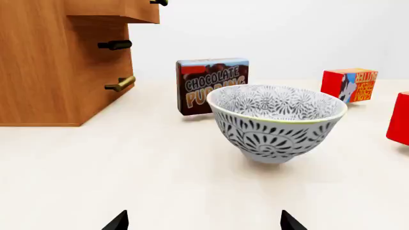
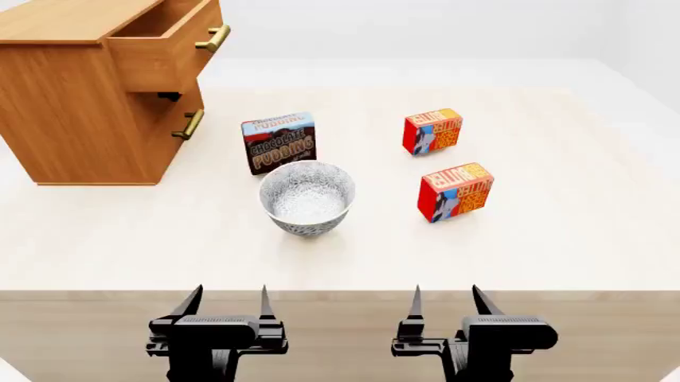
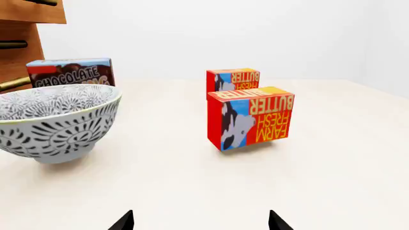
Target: Put the butter at the front in the top drawer of the cabinet and close it.
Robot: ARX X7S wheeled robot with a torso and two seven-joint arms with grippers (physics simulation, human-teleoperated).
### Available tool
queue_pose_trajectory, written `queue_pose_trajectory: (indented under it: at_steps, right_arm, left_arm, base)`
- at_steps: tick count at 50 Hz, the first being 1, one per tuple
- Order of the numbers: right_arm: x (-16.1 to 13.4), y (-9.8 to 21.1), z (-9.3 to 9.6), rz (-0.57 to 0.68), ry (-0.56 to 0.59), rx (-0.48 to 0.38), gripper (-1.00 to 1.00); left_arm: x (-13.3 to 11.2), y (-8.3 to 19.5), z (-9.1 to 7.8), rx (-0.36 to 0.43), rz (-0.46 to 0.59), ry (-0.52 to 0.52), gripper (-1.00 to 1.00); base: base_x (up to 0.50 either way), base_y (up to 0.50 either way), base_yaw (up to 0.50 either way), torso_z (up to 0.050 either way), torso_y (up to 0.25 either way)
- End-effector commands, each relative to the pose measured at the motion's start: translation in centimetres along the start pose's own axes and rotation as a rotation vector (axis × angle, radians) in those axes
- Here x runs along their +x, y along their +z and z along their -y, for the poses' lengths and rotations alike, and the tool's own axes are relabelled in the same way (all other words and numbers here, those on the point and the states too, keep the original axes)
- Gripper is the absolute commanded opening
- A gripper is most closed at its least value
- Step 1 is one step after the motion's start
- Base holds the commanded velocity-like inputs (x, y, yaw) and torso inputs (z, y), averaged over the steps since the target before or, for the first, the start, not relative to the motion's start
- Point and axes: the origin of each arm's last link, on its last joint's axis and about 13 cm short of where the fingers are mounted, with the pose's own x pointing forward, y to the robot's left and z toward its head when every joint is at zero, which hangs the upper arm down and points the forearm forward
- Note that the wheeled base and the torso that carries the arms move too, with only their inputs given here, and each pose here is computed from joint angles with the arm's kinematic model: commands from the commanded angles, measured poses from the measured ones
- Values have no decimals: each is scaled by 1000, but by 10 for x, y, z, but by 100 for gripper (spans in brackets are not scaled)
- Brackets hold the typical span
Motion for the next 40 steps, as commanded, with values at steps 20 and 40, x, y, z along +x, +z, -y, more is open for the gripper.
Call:
queue_pose_trajectory:
  at_steps: [20,40]
  right_arm:
    - [-9,36,-5,51,-16,-39,100]
    - [12,153,-1,252,-14,-29,100]
  left_arm:
    - [-14,48,2,-103,97,-148,100]
    - [-4,177,-15,9,404,-132,100]
  base:
    - [0,0,0,0,0]
    - [0,0,0,0,0]
